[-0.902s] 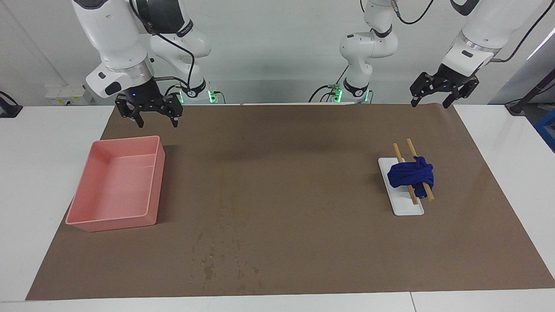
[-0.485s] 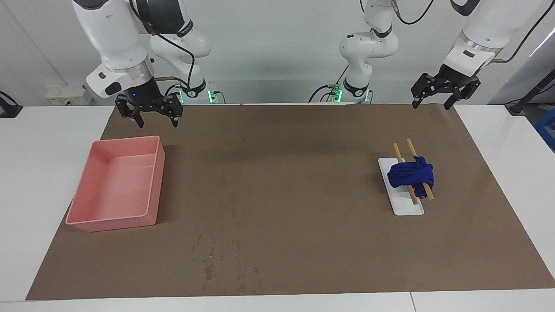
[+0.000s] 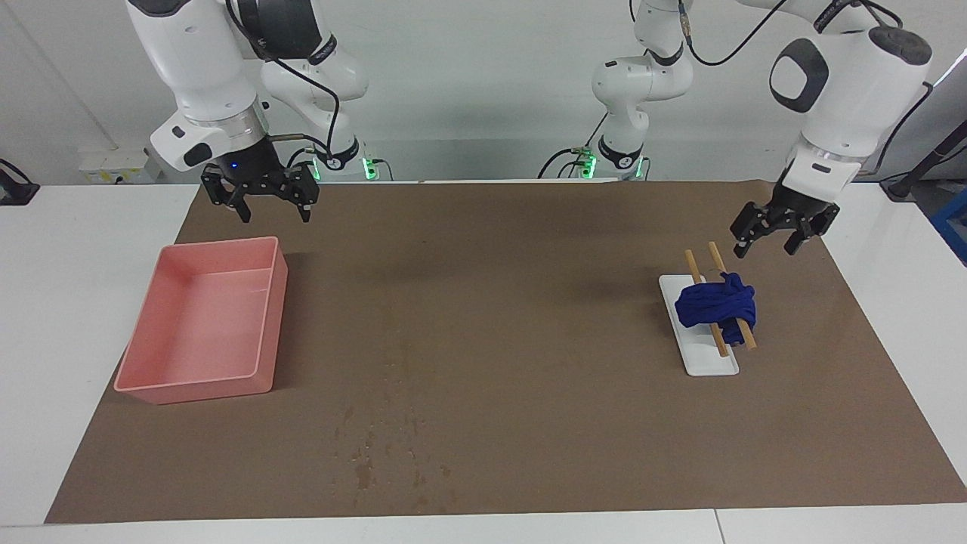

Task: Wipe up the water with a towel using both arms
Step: 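Close the left gripper on the blue towel draped over the white tray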

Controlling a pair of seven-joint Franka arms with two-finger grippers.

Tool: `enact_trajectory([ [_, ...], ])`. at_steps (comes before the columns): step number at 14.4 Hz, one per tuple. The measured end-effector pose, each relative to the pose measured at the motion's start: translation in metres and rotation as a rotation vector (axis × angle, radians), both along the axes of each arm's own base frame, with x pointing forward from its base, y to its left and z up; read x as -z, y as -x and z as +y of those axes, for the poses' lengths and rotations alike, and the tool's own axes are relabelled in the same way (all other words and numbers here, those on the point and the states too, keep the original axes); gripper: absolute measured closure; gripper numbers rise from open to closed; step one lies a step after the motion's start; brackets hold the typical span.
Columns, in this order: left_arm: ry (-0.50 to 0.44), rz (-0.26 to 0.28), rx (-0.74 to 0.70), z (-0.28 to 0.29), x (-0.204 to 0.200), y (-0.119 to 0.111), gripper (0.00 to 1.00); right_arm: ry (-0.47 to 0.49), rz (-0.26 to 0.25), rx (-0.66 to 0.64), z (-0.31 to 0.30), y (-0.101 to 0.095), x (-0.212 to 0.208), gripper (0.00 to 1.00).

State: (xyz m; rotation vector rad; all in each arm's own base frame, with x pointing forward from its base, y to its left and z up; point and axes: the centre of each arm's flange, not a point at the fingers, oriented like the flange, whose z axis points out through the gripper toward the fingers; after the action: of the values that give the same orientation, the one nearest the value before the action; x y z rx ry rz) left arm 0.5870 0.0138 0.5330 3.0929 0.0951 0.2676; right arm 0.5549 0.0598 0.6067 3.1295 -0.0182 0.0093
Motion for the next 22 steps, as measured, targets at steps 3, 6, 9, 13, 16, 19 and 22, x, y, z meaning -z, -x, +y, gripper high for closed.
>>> enact_trajectory([
  [3,0.010,-0.028,-0.067,0.001,0.066,-0.009,0.00,0.000,0.000,0.000,0.000,0.000,0.000,0.00],
  [6,0.010,-0.041,-0.077,0.001,0.099,-0.002,0.00,0.000,0.000,0.000,0.000,0.000,0.000,0.00],
  [9,0.010,-0.044,-0.082,0.002,0.099,-0.001,0.04,0.000,0.000,0.000,0.000,0.000,0.000,0.00],
  [13,0.009,-0.042,-0.099,0.011,0.099,0.002,0.31,0.000,0.000,0.000,0.000,0.000,0.000,0.00],
  [16,0.010,-0.046,-0.099,0.009,0.097,0.002,0.64,0.000,0.000,0.000,0.000,0.000,0.000,0.00],
  [19,0.010,-0.057,-0.100,0.010,0.091,0.004,0.88,0.000,0.000,0.000,0.000,0.000,0.000,0.00],
  [22,0.010,-0.052,-0.100,0.010,0.090,0.003,0.88,0.000,0.001,0.000,0.000,0.000,0.000,0.00],
])
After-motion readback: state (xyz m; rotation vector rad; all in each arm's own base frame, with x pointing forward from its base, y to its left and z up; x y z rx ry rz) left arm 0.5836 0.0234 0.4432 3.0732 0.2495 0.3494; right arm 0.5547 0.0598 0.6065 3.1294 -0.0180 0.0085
